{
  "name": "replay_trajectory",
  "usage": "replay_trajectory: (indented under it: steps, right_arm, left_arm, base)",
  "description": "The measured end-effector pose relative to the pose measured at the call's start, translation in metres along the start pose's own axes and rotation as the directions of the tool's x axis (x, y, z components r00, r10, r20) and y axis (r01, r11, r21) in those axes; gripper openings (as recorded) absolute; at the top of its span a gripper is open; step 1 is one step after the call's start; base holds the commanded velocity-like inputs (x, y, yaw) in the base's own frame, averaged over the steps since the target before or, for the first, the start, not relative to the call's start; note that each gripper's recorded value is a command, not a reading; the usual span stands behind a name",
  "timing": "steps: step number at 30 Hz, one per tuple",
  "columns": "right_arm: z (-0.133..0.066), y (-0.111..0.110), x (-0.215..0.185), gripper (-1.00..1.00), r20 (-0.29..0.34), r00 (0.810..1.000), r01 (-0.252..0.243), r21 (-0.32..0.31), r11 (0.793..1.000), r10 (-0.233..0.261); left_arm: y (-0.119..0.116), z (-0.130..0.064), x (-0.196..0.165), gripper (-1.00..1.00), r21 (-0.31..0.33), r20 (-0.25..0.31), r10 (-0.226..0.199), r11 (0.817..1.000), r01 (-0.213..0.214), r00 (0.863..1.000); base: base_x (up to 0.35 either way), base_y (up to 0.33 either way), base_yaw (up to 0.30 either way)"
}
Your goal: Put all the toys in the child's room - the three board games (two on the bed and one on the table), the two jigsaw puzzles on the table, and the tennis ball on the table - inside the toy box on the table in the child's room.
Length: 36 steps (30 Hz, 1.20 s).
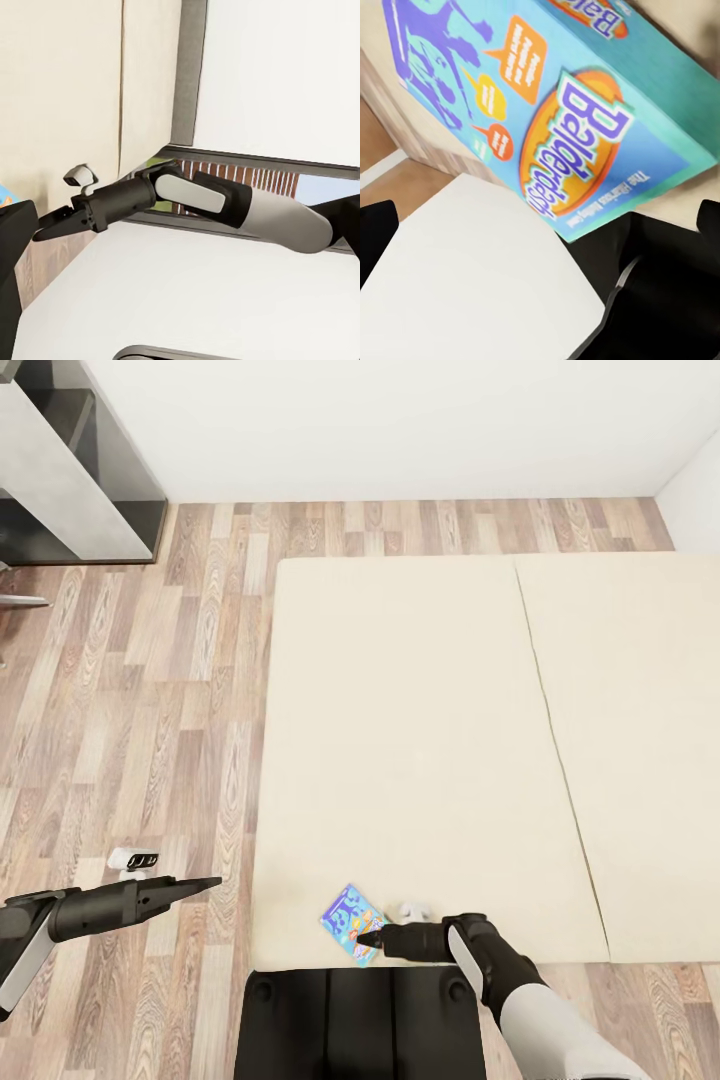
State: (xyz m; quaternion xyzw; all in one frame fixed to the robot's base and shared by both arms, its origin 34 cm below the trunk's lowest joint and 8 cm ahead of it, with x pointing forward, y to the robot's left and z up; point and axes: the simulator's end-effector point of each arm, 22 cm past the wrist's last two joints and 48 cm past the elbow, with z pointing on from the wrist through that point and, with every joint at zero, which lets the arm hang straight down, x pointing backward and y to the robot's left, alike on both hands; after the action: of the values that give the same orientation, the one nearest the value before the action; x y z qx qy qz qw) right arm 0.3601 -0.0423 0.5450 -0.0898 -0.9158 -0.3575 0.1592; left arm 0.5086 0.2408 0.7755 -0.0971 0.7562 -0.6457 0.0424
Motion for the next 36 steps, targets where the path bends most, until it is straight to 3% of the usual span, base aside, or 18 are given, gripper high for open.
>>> replay_trajectory:
  steps: [36]
  right_arm:
    - [-0.008, 0.008, -0.036, 1.0, 0.079, 0.995, 0.056, -0.005, 0.998, -0.055]
  left_arm:
    - [0.0, 0.0, 0.0, 1.0, -0.001, -0.001, 0.0, 1.0, 0.0, 1.0]
  base:
    - [0.0, 0.0, 0.0]
